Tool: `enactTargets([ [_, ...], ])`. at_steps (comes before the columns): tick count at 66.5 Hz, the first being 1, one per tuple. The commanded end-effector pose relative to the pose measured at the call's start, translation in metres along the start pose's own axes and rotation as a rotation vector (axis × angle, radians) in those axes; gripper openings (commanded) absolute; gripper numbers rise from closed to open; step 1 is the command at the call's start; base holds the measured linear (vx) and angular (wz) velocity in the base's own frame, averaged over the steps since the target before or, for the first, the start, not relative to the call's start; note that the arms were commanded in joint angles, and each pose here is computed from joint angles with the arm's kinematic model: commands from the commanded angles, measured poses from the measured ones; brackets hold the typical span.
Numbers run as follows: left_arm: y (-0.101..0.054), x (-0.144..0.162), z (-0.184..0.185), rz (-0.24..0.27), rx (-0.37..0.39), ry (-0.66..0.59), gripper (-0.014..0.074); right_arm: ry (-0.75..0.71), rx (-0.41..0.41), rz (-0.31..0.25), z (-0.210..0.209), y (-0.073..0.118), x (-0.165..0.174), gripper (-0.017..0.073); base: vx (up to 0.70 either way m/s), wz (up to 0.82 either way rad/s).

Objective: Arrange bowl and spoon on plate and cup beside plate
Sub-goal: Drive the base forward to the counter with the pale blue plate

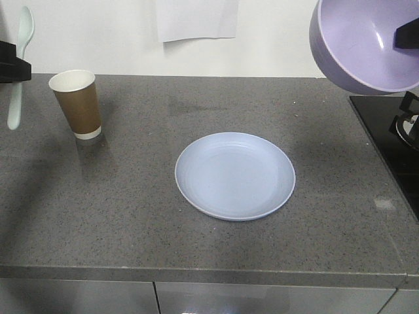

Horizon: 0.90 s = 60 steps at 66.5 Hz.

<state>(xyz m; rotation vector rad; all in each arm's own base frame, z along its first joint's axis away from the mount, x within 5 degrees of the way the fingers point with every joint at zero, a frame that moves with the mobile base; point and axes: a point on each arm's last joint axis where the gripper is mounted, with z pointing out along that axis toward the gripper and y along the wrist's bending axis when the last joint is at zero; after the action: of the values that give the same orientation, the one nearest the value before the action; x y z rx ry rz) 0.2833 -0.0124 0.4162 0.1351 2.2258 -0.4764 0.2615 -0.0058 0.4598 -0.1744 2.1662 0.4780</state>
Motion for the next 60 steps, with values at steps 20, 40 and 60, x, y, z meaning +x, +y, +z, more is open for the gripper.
enactTargets([
  [20, -0.0097, -0.0108, -0.0171, 0.001, 0.018, -0.105, -0.0006, -0.103, -0.014, -0.011, -0.0151, 0.0104, -0.0107, -0.0006, 0.04, 0.01],
  [40, -0.0097, -0.0108, -0.0171, 0.001, 0.018, -0.105, -0.0006, -0.103, -0.014, -0.011, -0.0151, 0.0104, -0.0107, -0.0006, 0.04, 0.01],
  [60, -0.0097, -0.0108, -0.0171, 0.001, 0.018, -0.105, -0.0006, -0.103, -0.014, -0.011, -0.0151, 0.0104, -0.0107, -0.0006, 0.04, 0.01],
])
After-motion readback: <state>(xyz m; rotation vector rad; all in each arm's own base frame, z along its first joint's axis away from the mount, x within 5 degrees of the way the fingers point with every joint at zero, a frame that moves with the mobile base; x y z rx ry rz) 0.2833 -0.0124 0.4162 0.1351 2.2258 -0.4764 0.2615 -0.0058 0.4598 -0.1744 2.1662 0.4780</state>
